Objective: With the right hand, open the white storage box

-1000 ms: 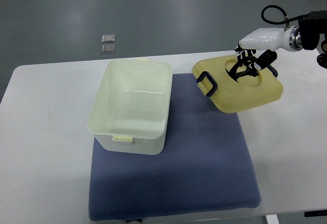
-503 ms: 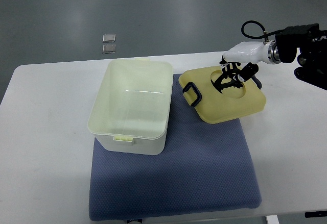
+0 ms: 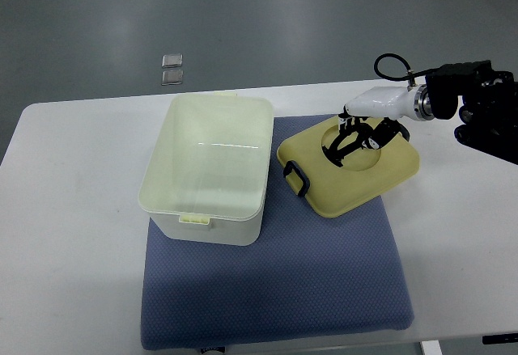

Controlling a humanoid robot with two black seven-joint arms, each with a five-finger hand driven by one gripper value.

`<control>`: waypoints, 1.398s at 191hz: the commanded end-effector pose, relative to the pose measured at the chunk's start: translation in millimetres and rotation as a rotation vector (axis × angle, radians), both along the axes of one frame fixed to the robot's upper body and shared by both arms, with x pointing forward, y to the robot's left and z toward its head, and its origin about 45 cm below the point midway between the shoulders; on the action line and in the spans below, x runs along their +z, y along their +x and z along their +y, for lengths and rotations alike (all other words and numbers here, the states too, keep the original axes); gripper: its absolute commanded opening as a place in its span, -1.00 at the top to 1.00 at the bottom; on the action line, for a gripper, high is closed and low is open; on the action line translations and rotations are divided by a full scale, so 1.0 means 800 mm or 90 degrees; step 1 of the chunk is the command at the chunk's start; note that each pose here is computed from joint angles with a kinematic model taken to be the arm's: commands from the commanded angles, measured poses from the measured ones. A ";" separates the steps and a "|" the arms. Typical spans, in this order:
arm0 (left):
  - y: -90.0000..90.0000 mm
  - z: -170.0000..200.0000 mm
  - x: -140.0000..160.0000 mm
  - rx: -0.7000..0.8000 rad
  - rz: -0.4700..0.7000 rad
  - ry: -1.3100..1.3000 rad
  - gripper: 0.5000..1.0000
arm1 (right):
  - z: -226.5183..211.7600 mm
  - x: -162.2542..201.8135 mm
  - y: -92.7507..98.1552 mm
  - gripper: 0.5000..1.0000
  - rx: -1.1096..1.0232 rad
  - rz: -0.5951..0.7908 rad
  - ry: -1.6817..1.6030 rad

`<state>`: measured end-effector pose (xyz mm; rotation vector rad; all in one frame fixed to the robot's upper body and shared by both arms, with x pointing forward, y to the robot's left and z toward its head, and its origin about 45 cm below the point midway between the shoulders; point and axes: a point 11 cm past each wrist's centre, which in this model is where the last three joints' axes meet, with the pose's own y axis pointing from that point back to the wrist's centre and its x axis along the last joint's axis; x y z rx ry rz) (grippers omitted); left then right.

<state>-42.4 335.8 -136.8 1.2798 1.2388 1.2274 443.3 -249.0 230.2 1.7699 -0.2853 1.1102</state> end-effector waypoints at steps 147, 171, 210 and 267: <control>0.000 0.000 0.000 0.000 0.000 0.000 -1.00 | -0.090 0.118 0.067 -0.44 -0.410 0.025 0.702; 0.000 0.000 0.000 0.000 0.000 0.000 -1.00 | -0.093 0.099 0.068 -0.44 -0.487 0.059 0.856; 0.000 0.000 0.000 0.000 0.000 0.000 -1.00 | -0.085 0.069 0.066 -0.44 -0.565 0.077 0.989; 0.000 0.000 0.000 0.000 0.000 0.000 -1.00 | -0.063 0.025 0.058 -0.62 -0.656 0.152 1.046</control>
